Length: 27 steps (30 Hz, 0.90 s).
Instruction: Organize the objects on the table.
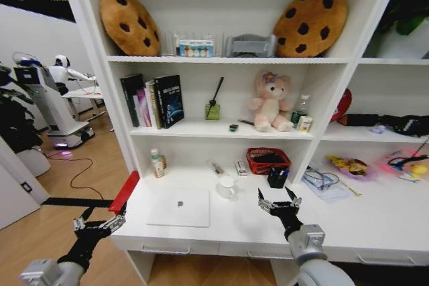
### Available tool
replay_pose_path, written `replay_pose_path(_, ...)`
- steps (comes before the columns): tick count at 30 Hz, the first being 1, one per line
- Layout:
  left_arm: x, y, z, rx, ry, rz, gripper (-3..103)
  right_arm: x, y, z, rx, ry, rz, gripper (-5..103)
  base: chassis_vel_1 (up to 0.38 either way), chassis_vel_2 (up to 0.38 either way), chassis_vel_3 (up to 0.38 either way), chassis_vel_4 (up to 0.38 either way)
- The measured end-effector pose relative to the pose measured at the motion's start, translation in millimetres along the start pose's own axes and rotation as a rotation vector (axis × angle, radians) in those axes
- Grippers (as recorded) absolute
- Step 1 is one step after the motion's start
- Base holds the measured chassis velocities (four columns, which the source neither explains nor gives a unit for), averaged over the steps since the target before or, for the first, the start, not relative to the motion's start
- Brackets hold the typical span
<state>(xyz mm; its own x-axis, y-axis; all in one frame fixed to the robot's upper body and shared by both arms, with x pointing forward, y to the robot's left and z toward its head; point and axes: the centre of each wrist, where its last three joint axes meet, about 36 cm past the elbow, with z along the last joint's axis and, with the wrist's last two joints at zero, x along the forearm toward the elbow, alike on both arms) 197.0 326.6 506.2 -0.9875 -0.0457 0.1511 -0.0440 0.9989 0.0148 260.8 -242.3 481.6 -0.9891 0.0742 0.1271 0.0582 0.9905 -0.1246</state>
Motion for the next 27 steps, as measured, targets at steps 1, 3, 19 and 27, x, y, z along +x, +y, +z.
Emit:
replay_pose_path(1, 0.0, 0.0, 0.0, 0.000, 0.000, 0.000, 100, -0.1, -0.1, 0.3, -0.001, -0.001, 0.003, 100, 0.000, 0.000, 0.000, 0.000)
replay_pose_path(3, 0.0, 0.0, 0.0, 0.000, 0.000, 0.000, 100, -0.3, -0.3, 0.7, -0.003, -0.004, 0.006, 100, 0.049, 0.047, 0.062, -0.031)
replay_pose_path(19, 0.0, -0.1, 0.0, 0.000, 0.000, 0.000, 100, 5.5, 1.9, -1.2, -0.017, -0.005, 0.015, 100, -0.027, -0.016, 0.022, 0.010)
replay_pose_path(27, 0.0, -0.1, 0.0, 0.000, 0.000, 0.001, 100, 9.7, 2.2, -1.9, -0.012, 0.001, 0.018, 100, 0.000, 0.000, 0.000, 0.000)
